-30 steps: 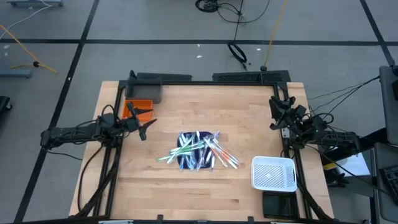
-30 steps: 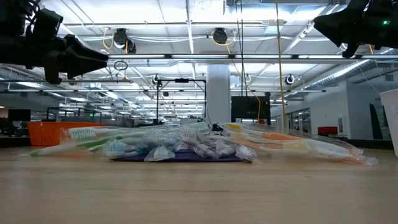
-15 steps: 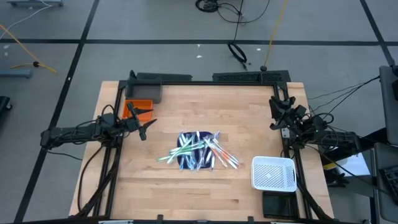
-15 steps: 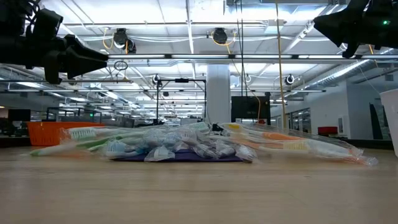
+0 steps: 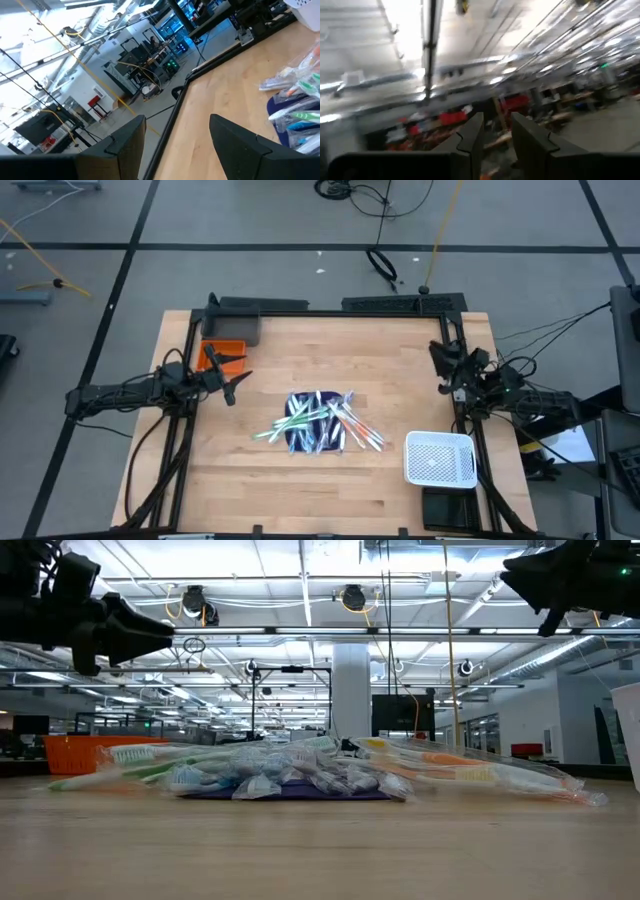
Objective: Pick & Place Toothbrushes
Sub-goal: Put the orange toothbrush into the transparent black bin
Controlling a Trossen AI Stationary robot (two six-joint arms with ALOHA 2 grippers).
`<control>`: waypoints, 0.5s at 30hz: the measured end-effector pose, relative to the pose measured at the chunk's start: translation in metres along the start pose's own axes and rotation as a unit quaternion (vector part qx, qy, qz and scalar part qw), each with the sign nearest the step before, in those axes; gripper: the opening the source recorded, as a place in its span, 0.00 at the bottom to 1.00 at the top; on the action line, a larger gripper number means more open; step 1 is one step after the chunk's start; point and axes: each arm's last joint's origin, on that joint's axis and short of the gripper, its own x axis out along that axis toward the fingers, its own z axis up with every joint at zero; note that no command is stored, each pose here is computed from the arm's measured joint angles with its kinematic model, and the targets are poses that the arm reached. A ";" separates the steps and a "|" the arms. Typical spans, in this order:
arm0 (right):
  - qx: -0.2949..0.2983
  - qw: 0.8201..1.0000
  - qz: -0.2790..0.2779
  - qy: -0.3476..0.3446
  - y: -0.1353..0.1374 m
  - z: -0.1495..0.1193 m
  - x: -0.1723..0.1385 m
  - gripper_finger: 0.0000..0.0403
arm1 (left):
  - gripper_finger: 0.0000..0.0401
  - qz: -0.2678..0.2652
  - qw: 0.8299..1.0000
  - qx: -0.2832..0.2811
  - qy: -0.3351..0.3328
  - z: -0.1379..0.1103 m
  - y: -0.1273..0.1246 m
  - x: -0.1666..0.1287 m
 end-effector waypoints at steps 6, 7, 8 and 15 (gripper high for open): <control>-0.030 0.984 0.041 0.169 0.006 -0.020 0.016 0.22 | 0.56 0.000 1.000 -0.005 0.000 0.000 0.000 0.000; -0.025 0.982 0.046 0.184 0.008 -0.020 0.021 0.22 | 0.56 0.003 1.000 -0.012 -0.003 0.001 0.001 0.000; -0.017 0.979 0.051 0.199 0.010 -0.020 0.025 0.22 | 0.56 0.007 1.000 -0.026 -0.008 0.002 0.001 0.000; 0.026 0.933 0.080 0.351 0.020 -0.046 0.055 0.22 | 0.56 0.026 0.980 -0.191 -0.044 0.008 0.007 -0.001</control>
